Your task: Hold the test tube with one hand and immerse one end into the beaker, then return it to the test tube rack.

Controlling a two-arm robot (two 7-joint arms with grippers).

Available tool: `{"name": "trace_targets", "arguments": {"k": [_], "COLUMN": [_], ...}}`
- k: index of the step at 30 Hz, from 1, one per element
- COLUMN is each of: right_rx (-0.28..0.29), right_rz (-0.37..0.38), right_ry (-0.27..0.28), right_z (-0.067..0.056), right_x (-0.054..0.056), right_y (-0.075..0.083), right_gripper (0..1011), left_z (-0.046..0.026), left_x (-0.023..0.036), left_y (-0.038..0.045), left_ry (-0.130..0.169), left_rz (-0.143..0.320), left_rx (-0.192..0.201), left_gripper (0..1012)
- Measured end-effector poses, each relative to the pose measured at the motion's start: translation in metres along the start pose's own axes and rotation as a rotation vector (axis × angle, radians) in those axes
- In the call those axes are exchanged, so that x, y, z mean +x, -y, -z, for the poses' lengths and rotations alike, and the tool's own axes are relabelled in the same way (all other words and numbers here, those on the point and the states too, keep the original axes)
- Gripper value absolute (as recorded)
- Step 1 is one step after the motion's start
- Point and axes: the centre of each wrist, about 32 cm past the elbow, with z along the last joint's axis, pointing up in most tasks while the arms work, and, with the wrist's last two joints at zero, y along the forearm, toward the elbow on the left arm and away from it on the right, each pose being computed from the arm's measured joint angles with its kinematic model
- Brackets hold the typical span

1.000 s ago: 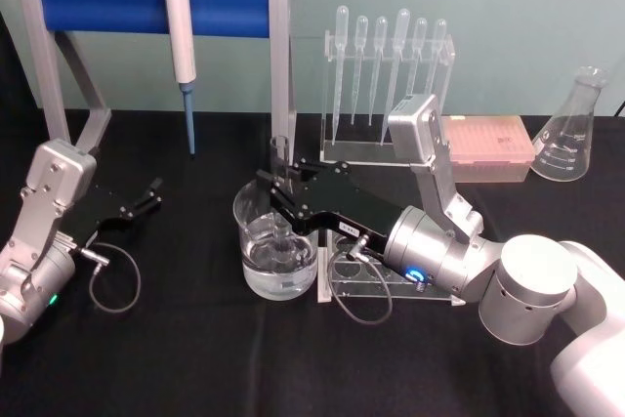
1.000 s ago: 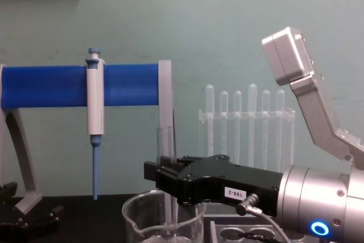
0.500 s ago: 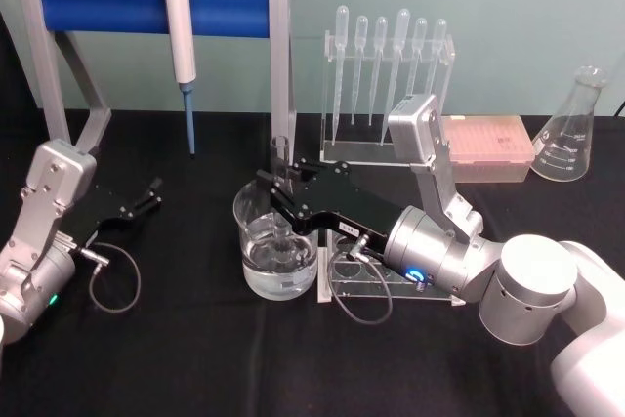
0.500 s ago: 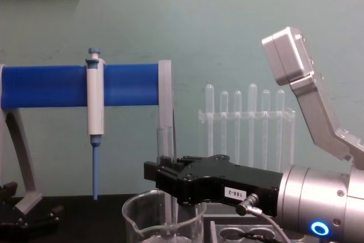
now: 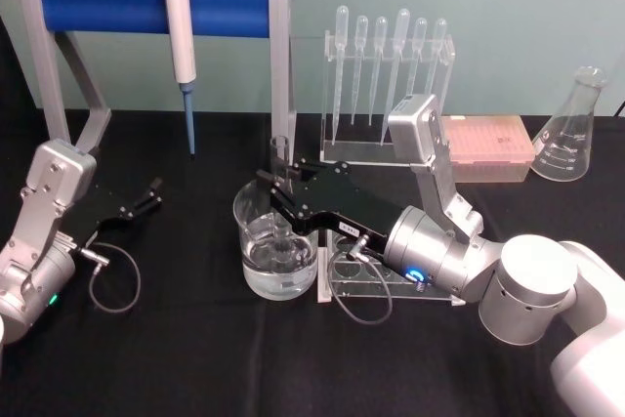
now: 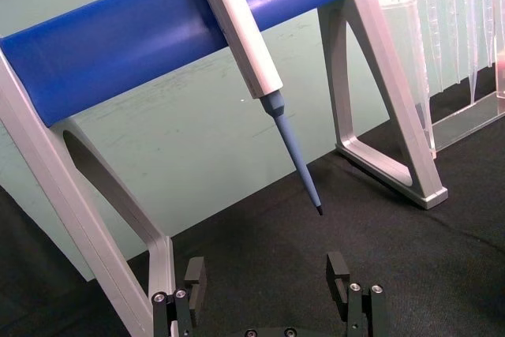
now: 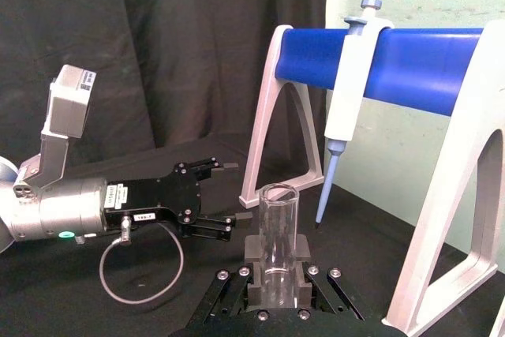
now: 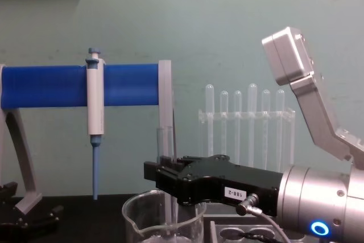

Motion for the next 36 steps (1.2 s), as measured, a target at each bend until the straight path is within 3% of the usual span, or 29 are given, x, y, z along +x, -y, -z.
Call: {"name": "trace_targets", "arguments": {"k": [4, 10, 11, 14, 20, 23, 30, 36], "right_rx": [0.010, 0.050, 0.050, 0.083, 0.123, 0.160, 0.176, 0.126], "right_rz": [0.000, -0.007, -0.007, -0.019, -0.025, -0.010, 0.053, 0.090], "right_ry": [0.007, 0.041, 0.041, 0.070, 0.109, 0.122, 0.138, 0.118], "right_z": [-0.005, -0.032, -0.032, -0.056, -0.083, -0.098, -0.107, -0.096], "right_x": [-0.001, -0.003, -0.003, -0.002, -0.002, -0.002, 0.002, 0.005], "right_y": [0.000, 0.002, 0.002, 0.003, 0.011, 0.023, 0.055, 0.077], "right_gripper": [224, 225, 225, 225, 225, 224, 225, 225], "left_z": [0.0000, 0.0000, 0.0000, 0.0000, 0.0000, 0.0000, 0.0000, 0.0000], "left_x": [0.0000, 0.0000, 0.0000, 0.0000, 0.0000, 0.0000, 0.0000, 0.0000], "left_y": [0.0000, 0.0000, 0.0000, 0.0000, 0.0000, 0.0000, 0.0000, 0.0000], "left_ry": [0.000, 0.000, 0.000, 0.000, 0.000, 0.000, 0.000, 0.000], "left_rz": [0.000, 0.000, 0.000, 0.000, 0.000, 0.000, 0.000, 0.000], "left_rx": [0.000, 0.000, 0.000, 0.000, 0.000, 0.000, 0.000, 0.000], "left_gripper": [1000, 1000, 1000, 1000, 1000, 1000, 1000, 1000]}}
